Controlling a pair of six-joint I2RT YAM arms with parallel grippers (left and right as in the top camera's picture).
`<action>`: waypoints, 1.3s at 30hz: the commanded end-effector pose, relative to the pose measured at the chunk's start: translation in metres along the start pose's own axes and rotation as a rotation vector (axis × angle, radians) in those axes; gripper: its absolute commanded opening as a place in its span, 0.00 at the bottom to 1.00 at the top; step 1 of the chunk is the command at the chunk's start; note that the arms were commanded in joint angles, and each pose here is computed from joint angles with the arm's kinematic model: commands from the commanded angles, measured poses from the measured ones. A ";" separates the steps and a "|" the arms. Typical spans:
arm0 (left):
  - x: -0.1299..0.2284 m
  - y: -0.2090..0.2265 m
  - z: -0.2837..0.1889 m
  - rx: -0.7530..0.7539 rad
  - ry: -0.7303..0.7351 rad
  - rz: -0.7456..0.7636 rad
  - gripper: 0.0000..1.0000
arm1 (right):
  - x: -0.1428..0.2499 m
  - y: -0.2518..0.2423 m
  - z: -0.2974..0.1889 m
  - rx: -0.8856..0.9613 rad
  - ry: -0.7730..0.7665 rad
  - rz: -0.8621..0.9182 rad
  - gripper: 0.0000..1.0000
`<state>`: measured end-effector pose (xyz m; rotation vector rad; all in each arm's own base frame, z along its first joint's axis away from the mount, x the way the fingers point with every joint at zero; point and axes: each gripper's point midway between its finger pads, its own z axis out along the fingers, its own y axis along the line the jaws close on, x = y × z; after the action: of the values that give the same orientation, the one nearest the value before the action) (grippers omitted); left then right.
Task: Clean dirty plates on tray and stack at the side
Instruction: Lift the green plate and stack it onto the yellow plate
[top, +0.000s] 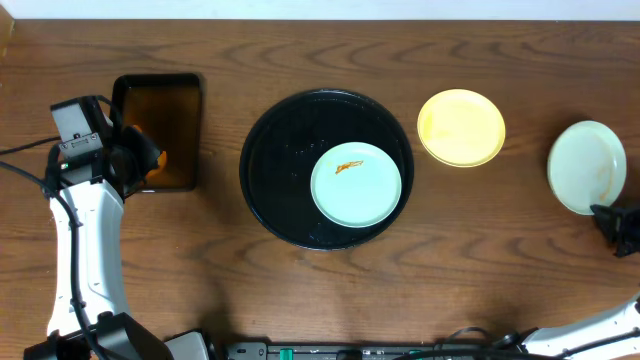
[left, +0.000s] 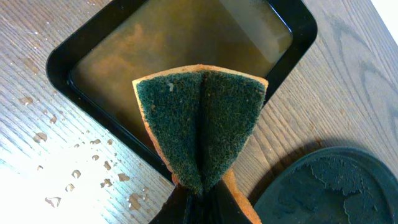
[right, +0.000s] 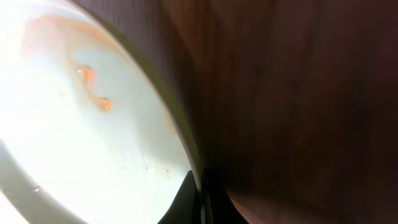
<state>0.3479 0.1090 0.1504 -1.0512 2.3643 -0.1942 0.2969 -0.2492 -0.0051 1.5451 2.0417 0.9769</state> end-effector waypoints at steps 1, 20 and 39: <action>0.001 0.000 0.001 0.006 0.006 0.007 0.08 | 0.017 -0.014 0.017 0.040 0.056 0.020 0.02; 0.001 0.000 0.001 0.006 0.005 0.007 0.08 | 0.111 0.178 0.113 0.209 0.168 -0.607 0.02; 0.001 0.000 0.001 0.006 0.006 0.007 0.08 | 0.128 0.177 0.129 0.468 0.013 -0.660 0.02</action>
<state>0.3480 0.1090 0.1505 -1.0510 2.3640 -0.1942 0.4623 -0.0515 0.0366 0.8515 2.6878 0.3048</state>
